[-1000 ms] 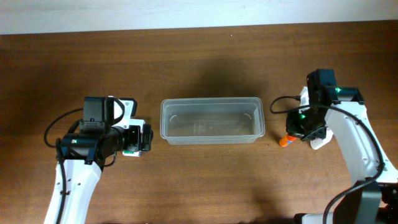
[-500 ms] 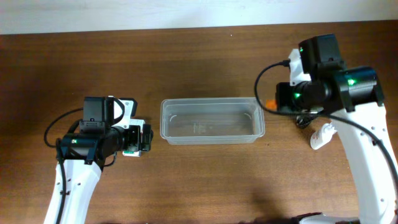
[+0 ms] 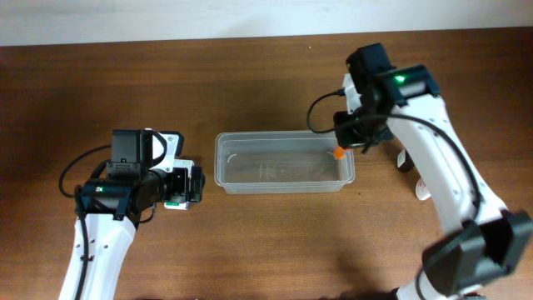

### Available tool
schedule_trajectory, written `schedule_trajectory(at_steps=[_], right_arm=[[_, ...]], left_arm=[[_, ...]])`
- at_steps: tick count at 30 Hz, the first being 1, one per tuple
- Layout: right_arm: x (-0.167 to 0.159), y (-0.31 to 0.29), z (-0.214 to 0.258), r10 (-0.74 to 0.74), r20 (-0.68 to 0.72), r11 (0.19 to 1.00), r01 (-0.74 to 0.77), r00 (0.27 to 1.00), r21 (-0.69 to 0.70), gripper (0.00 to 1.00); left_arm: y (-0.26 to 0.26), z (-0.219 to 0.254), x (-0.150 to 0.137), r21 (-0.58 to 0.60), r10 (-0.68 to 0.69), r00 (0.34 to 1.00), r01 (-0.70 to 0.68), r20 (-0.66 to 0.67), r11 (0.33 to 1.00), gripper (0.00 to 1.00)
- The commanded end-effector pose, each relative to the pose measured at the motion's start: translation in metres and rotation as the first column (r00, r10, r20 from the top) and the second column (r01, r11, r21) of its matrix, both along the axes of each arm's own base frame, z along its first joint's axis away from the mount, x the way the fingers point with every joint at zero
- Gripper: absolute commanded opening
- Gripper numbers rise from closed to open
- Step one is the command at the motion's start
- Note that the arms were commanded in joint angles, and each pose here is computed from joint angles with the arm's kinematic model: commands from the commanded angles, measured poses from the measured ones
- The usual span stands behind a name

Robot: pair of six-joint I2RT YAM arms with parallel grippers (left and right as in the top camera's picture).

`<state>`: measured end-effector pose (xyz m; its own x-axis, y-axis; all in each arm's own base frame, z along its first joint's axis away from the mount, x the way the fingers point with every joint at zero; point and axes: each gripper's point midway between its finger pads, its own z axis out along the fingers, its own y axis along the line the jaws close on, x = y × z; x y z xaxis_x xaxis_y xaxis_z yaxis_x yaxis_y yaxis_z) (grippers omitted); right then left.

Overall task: Pack container
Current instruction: 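Carry the orange tube into the container and release it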

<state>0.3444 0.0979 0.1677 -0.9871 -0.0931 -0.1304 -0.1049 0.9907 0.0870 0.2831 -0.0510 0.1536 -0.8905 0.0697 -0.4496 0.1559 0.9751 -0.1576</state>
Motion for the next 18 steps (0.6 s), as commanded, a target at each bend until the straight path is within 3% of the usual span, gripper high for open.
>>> schedule_trajectory(at_steps=[1, 12, 15, 18], right_arm=[[0.008, 0.003, -0.017, 0.009, -0.026, 1.0, -0.01, 1.0, -0.026, 0.13], [0.027, 0.007, -0.053, 0.01, -0.06, 0.999, -0.012, 0.998, -0.036, 0.13], [0.025, 0.007, -0.056, 0.01, -0.07, 0.999, -0.012, 0.997, -0.037, 0.27], [0.022, 0.006, -0.06, 0.009, -0.083, 0.999, -0.013, 0.996, -0.041, 0.3]], left_arm=[[-0.002, 0.006, 0.003, -0.015, -0.002, 1.0, 0.002, 0.011, 1.0, 1.0], [-0.002, 0.006, 0.003, -0.015, -0.002, 1.0, 0.002, 0.012, 1.0, 0.99], [-0.002, 0.006, 0.003, -0.015, -0.002, 1.0, 0.002, 0.012, 1.0, 0.99], [-0.002, 0.006, 0.003, -0.015, -0.002, 1.0, 0.002, 0.012, 1.0, 0.99]])
